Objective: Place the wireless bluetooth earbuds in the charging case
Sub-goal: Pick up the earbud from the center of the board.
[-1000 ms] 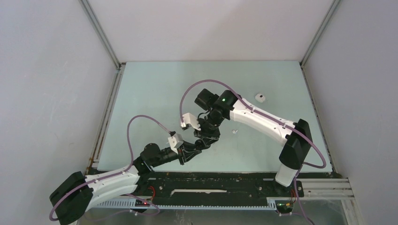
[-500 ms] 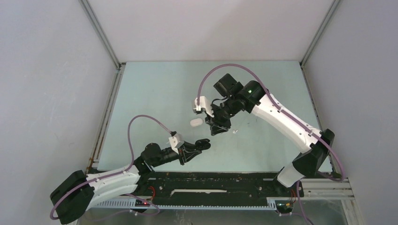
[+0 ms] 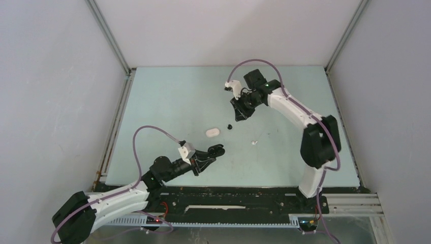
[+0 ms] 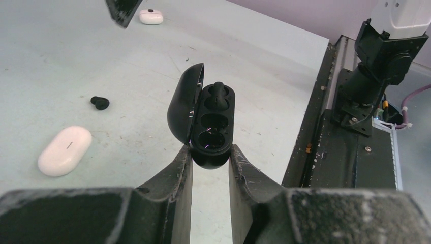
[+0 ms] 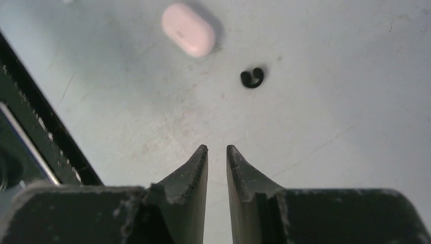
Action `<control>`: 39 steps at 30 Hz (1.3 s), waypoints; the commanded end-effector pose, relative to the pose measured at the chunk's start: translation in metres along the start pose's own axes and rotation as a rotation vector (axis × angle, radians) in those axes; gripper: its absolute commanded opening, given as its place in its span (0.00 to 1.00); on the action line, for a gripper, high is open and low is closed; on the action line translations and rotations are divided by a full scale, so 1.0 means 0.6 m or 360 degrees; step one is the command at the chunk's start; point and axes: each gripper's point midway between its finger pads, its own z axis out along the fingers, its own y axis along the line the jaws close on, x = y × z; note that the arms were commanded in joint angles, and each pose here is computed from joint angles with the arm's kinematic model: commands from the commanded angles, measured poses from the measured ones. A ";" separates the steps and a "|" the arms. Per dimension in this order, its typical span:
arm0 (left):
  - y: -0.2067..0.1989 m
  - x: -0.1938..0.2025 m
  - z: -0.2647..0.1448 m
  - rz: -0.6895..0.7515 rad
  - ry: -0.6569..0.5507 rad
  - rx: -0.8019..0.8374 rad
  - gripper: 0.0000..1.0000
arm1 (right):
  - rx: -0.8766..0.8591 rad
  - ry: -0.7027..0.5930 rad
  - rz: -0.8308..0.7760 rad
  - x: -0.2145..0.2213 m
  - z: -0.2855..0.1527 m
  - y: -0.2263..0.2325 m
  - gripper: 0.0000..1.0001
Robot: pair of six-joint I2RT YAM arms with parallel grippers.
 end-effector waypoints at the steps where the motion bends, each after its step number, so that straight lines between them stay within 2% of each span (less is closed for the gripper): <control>1: 0.014 -0.002 -0.001 0.0033 -0.0020 -0.0071 0.00 | 0.0069 0.0039 0.0339 -0.018 0.061 -0.048 0.21; 5: 0.012 -0.002 -0.002 0.0033 -0.0019 -0.0066 0.00 | 0.0070 0.0128 0.0568 0.001 0.106 -0.086 0.16; 10: 0.015 -0.002 -0.003 0.0033 -0.0022 -0.0082 0.00 | 0.0081 0.0180 0.0692 0.019 0.132 -0.121 0.17; 19: 0.016 0.003 0.001 0.0029 0.0008 -0.0076 0.00 | -0.0065 0.0240 0.0854 0.047 0.174 -0.119 0.21; 21: 0.017 0.003 0.001 0.0029 0.0008 -0.0082 0.00 | -0.0082 0.0254 0.0864 0.050 0.181 -0.117 0.27; 24: 0.017 0.002 0.001 0.0030 0.0006 -0.0083 0.00 | -0.0079 0.0273 0.0895 0.054 0.187 -0.115 0.29; 39: 0.016 0.005 0.002 0.0029 0.0019 -0.0078 0.00 | -0.0044 0.0343 0.0894 0.064 0.213 -0.105 0.21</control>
